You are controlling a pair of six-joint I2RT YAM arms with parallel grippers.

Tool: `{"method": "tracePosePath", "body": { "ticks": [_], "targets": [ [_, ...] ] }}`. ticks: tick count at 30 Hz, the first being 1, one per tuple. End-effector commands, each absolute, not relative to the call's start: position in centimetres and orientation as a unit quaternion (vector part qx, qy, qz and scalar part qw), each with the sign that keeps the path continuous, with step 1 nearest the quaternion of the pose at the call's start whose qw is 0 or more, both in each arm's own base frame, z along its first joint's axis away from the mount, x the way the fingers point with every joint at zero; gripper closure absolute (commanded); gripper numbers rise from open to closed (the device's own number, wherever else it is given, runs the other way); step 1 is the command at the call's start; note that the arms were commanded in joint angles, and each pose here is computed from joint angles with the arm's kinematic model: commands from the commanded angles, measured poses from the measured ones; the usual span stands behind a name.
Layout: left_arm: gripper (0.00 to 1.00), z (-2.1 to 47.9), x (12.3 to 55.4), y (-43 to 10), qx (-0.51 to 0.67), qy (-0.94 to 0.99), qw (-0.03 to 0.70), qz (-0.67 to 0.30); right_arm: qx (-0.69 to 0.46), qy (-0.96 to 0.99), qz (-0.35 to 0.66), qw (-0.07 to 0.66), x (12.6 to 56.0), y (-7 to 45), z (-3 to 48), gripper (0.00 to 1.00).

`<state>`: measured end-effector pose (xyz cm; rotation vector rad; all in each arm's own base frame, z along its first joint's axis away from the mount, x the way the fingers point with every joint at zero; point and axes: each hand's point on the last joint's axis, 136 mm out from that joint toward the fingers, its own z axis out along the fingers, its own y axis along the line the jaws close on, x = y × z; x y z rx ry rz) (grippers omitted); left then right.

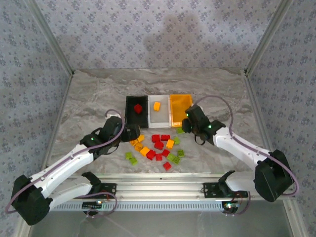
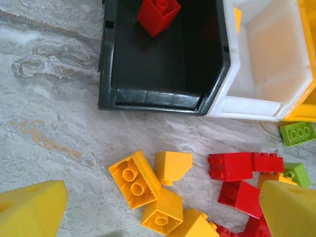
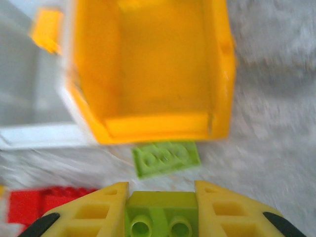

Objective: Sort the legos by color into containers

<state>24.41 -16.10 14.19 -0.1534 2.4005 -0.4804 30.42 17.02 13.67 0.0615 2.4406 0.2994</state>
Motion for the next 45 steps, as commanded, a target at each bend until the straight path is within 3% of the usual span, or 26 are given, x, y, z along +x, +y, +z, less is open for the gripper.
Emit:
{"method": "tracePosePath", "body": {
  "ticks": [1,10,18,25,36,45],
  "targets": [
    [0.00,14.2,24.5,-15.6,-0.071,0.918,0.343,-0.185,0.018,0.933,0.093,0.346,33.3,17.2,15.2,0.72],
    [0.01,12.1,23.4,-14.1,-0.097,0.929,0.294,-0.203,0.062,0.940,0.063,0.330,41.7,18.0,12.3,0.63],
    [0.02,11.8,22.5,-13.8,-0.075,0.932,0.291,-0.203,0.061,0.934,0.084,0.341,43.9,19.3,13.2,0.29],
    [0.11,10.6,22.1,-14.6,-0.052,0.941,0.263,-0.206,0.046,0.919,0.130,0.368,40.5,20.3,16.3,0.25],
    [0.10,6.5,19.4,-15.9,-0.017,0.969,0.174,-0.175,0.039,0.925,0.147,0.348,32.7,18.9,13.6,0.24],
    [0.15,3.0,16.1,-14.9,-0.019,0.980,0.130,-0.152,0.046,0.924,0.150,0.350,30.8,17.9,12.9,0.24]
  ]
}}
